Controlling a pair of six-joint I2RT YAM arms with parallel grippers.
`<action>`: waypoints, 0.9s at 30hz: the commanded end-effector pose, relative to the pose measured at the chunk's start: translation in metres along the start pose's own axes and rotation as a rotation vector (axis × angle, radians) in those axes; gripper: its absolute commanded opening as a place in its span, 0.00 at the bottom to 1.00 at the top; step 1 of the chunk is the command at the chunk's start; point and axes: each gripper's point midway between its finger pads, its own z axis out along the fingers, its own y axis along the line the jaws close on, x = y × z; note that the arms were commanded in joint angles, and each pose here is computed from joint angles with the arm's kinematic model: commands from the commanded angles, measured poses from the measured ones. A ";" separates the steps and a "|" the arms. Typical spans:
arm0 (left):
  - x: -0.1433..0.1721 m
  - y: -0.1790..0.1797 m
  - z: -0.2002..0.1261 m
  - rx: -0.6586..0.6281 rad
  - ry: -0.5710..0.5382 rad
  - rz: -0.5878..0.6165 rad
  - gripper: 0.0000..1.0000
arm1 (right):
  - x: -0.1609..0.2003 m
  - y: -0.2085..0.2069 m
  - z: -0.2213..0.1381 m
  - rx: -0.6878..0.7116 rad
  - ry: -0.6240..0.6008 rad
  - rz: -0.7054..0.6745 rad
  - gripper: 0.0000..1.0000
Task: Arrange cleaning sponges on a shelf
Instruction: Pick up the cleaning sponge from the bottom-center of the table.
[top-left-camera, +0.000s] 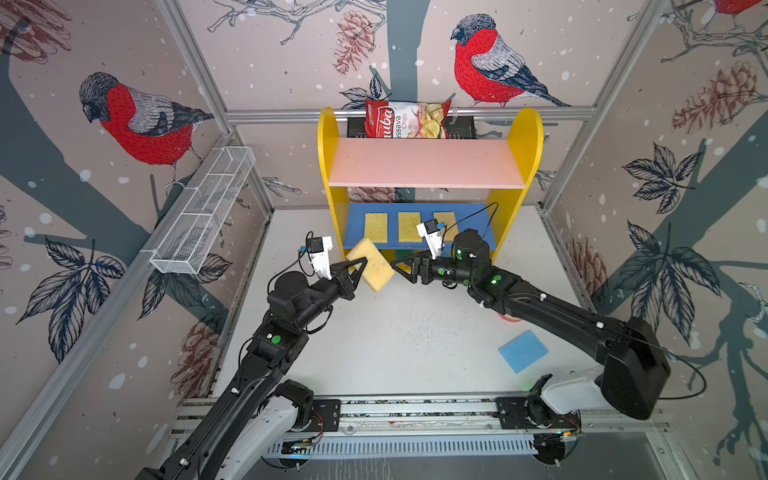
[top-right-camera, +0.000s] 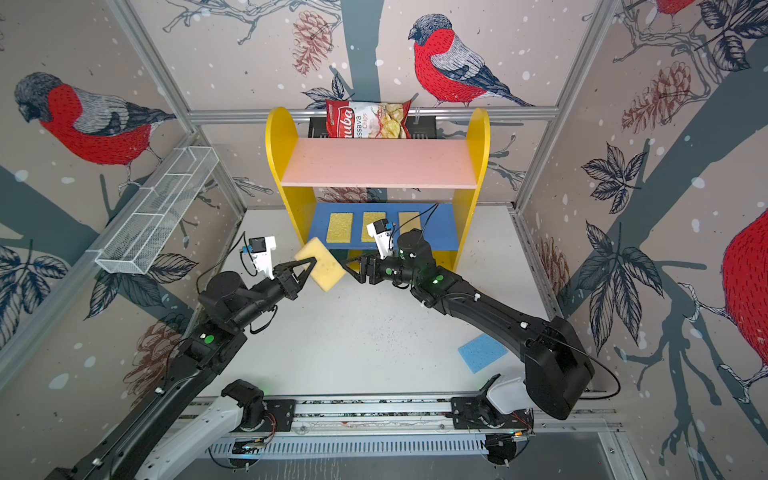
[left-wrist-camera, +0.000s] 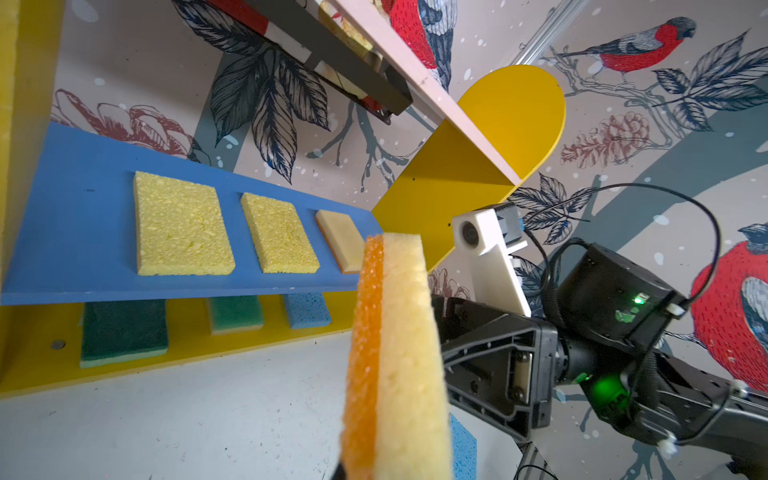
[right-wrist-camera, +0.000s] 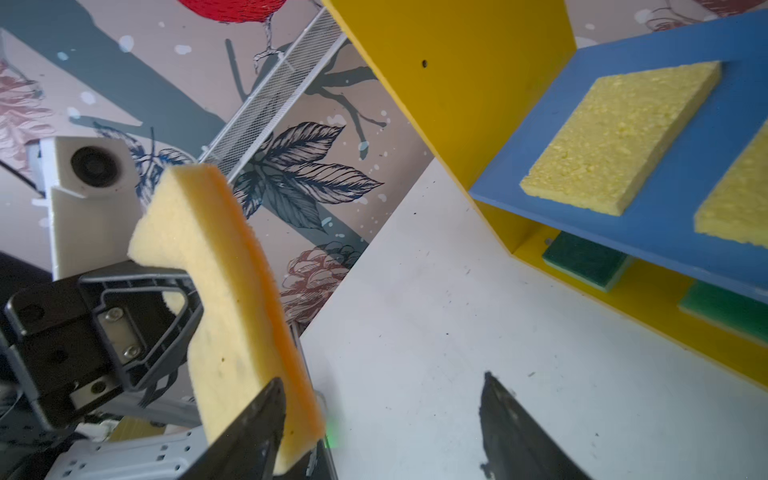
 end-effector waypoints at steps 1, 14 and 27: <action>-0.007 -0.011 -0.001 0.046 -0.014 0.023 0.01 | -0.008 0.035 -0.007 -0.158 -0.015 -0.022 0.74; -0.010 -0.023 0.002 0.107 -0.002 0.009 0.01 | 0.002 0.066 -0.017 -0.289 0.007 -0.047 0.65; -0.010 -0.025 0.003 0.110 0.006 0.008 0.04 | 0.007 0.071 -0.008 -0.333 0.046 -0.017 0.17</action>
